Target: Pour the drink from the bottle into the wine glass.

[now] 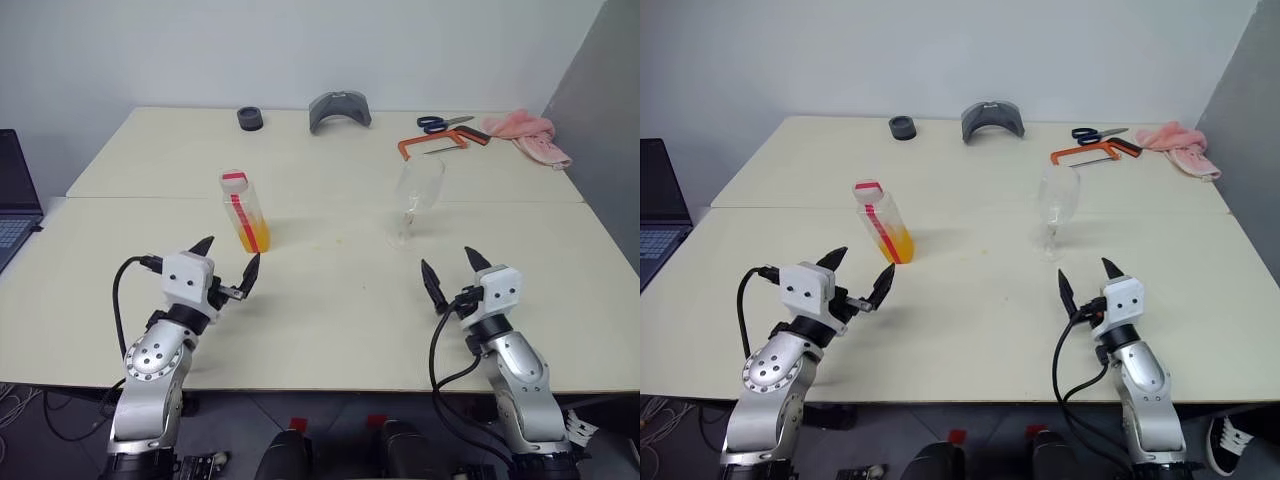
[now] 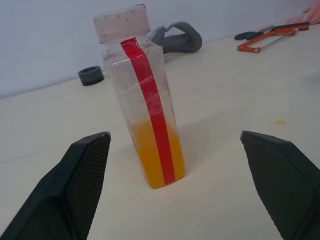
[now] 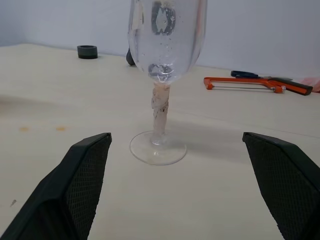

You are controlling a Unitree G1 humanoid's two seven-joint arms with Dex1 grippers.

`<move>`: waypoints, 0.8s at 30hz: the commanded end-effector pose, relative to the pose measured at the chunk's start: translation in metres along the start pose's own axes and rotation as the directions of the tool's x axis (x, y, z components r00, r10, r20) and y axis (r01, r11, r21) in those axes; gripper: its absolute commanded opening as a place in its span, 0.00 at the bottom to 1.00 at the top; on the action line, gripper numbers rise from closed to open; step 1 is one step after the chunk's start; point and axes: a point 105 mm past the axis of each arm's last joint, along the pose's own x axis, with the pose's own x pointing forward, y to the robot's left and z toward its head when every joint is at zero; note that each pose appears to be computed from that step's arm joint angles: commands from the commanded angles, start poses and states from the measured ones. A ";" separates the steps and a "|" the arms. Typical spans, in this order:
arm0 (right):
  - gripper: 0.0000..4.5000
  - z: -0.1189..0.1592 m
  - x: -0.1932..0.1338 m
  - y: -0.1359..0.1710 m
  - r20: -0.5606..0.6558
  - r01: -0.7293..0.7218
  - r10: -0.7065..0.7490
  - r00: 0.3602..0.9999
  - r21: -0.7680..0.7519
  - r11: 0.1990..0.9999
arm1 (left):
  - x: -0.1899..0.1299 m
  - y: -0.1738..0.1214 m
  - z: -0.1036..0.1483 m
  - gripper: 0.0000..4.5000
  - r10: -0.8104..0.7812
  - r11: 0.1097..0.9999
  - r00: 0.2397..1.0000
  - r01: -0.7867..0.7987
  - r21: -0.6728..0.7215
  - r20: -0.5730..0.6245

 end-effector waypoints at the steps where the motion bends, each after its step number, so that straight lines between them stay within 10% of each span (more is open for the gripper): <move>1: 1.00 0.021 0.002 -0.003 0.083 0.012 -0.011 0.996 -0.011 1.000 | 0.003 -0.001 0.012 0.99 -0.018 1.000 0.998 0.017 0.025 0.053; 24: 1.00 0.018 0.001 0.002 0.073 -0.016 0.017 0.997 -0.015 1.000 | 0.001 0.002 0.026 0.99 0.020 0.999 0.990 -0.024 0.028 0.142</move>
